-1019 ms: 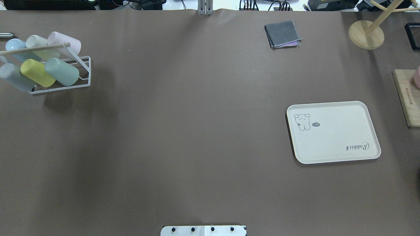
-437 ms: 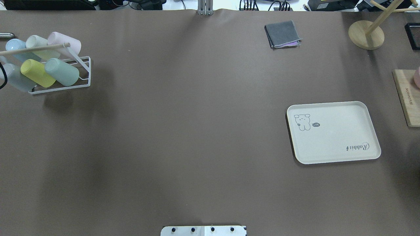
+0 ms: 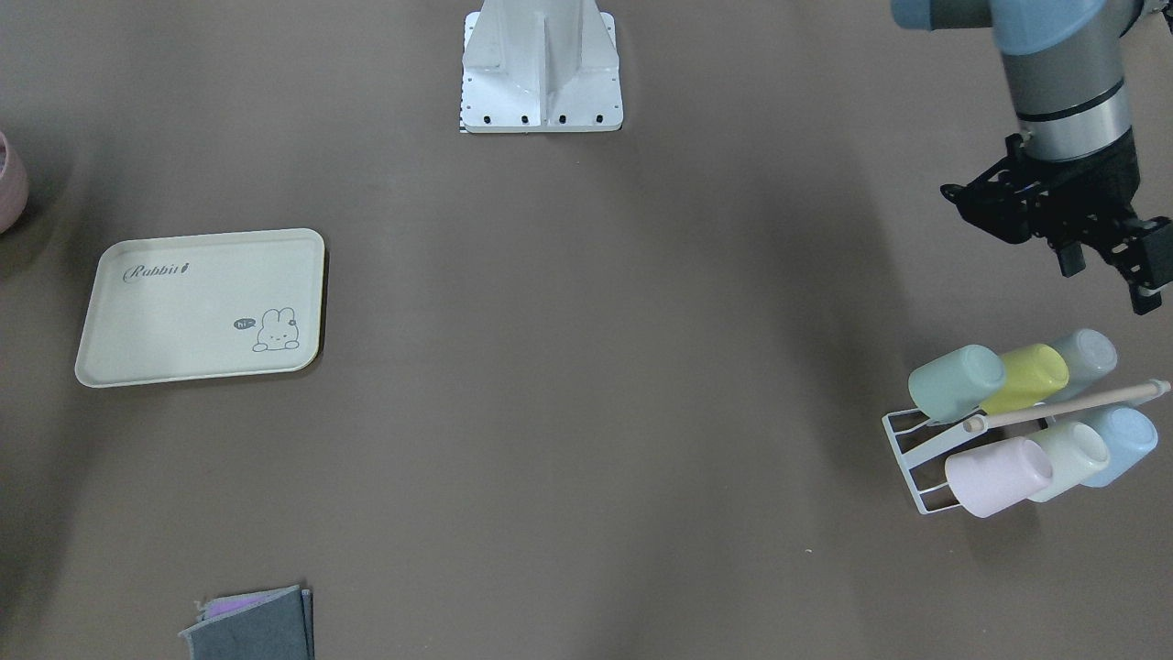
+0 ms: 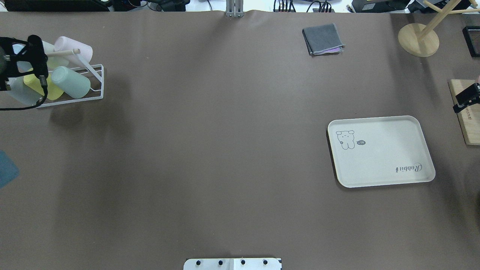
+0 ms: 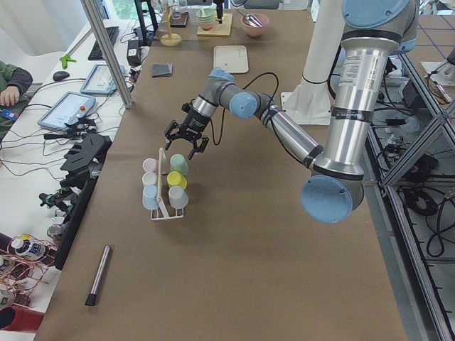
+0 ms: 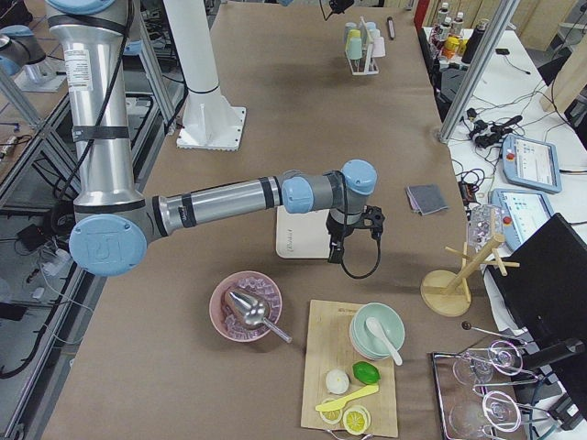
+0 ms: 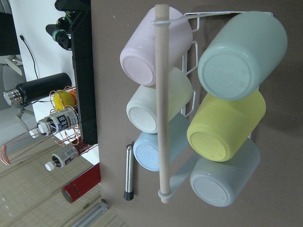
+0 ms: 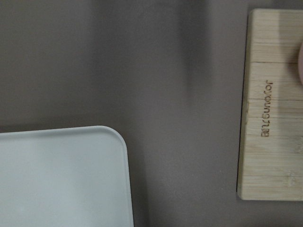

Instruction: Pick up and place green cup on tray

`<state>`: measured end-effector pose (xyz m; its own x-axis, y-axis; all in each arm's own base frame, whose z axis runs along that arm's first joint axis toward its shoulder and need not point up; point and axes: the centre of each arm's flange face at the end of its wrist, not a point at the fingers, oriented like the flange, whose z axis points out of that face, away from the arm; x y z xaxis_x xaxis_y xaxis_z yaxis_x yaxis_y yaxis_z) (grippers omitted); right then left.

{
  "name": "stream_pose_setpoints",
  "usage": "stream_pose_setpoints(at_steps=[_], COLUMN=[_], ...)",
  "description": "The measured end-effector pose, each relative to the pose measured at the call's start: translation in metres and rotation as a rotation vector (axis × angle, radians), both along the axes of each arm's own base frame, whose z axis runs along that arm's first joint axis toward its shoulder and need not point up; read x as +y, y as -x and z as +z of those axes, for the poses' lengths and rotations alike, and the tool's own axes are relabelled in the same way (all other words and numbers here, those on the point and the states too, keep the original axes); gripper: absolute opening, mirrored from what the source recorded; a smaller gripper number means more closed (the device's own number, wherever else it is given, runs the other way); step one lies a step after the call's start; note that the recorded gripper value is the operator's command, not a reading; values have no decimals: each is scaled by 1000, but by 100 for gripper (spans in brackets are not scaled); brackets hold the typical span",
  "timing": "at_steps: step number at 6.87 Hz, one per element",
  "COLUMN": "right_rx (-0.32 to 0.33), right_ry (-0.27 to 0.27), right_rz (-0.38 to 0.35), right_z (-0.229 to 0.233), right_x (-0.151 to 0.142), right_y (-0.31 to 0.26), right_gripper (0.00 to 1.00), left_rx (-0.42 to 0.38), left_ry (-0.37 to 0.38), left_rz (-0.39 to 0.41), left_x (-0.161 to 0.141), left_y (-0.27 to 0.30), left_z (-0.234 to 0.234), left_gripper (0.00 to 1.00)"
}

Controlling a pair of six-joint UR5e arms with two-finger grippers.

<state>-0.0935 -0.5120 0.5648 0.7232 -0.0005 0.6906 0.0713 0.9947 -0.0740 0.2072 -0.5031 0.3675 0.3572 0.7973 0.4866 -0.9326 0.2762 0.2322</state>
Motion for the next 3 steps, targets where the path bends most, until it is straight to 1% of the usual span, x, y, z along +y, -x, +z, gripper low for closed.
stream_pose_setpoints(at_steps=[1,2,3], right_rx=[-11,-29,-51], right_ry=[3,8,7], right_rz=[-18,-15,-9], right_z=[15,30,47], right_x=[-2,-4,-4], right_y=[14,21,27], right_gripper=[92,91,90], left_rx=[-129,-229,-315], left_ry=[-35,-63,-93], left_rz=[95,178,242], left_x=[-5,-8,-5], left_y=[-28,-47,-62], left_z=[-3,-6,-8], left_gripper=[98,98,98])
